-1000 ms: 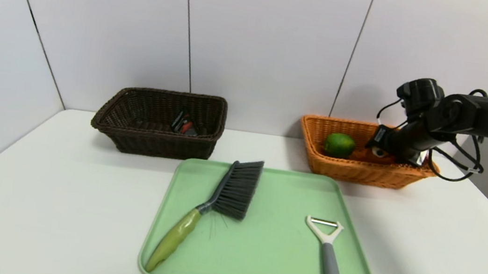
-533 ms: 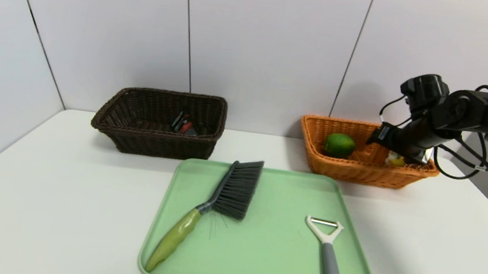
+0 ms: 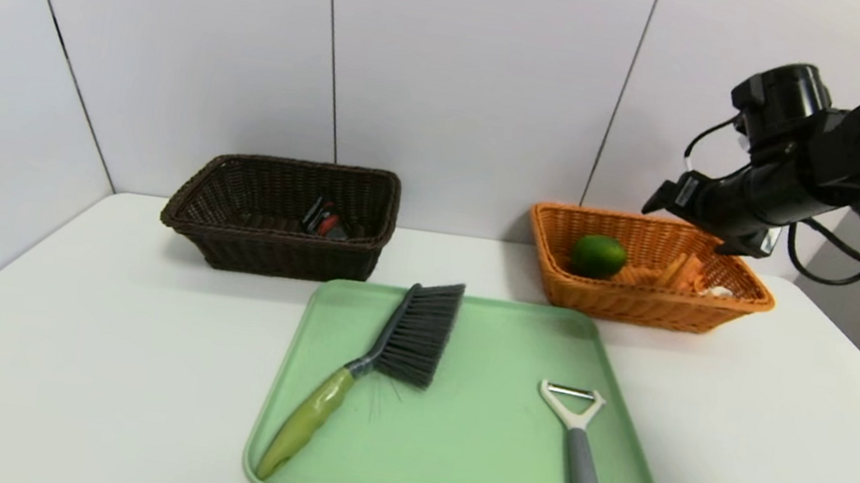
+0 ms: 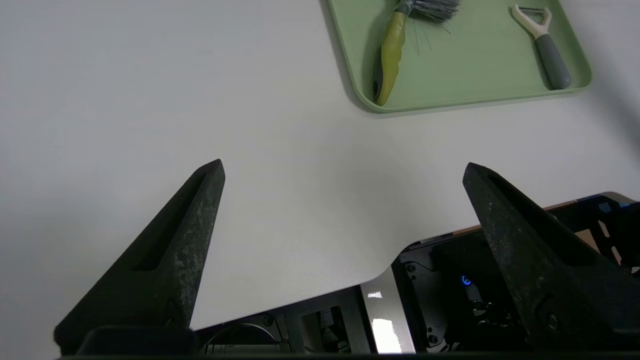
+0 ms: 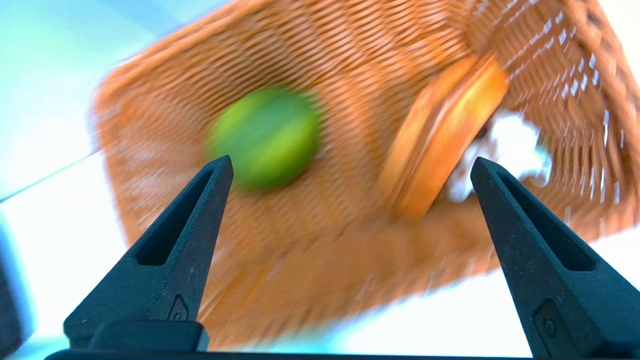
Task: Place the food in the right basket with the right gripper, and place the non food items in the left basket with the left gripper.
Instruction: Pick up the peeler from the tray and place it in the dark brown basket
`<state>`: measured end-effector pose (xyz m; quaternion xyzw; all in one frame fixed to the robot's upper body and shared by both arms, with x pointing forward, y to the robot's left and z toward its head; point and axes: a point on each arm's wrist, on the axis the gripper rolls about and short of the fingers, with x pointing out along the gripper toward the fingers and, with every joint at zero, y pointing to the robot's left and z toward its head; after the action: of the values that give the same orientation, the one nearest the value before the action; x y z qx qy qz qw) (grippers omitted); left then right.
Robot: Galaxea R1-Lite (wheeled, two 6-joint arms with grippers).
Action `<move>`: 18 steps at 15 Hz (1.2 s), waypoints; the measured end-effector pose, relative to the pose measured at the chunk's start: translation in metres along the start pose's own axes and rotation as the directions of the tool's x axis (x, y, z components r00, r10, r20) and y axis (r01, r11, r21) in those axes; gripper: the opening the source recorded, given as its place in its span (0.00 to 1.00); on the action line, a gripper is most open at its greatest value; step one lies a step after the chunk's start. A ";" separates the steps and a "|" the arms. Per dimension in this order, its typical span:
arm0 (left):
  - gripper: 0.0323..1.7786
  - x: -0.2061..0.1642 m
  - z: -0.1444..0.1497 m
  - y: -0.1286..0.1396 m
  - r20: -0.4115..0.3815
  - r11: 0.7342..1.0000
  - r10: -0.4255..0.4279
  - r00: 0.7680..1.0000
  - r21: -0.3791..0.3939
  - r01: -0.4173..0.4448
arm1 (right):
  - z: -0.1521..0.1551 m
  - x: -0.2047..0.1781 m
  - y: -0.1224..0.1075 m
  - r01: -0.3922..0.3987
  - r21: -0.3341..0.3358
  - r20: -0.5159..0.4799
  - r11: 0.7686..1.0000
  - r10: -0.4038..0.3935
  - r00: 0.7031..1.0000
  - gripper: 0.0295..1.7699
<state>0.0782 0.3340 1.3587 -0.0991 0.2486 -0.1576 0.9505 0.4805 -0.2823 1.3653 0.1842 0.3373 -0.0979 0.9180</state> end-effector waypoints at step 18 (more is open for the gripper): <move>0.95 0.132 0.102 -0.050 -0.339 1.000 -0.021 0.941 -0.004 0.020 | -0.146 -0.253 -0.112 -0.068 -0.288 0.101 0.955 0.101 0.990 0.96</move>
<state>0.2261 0.2527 1.4015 -0.0733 0.4072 -0.1822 0.8920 0.1701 -0.3118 1.3977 0.0590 0.2865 -0.0196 0.9561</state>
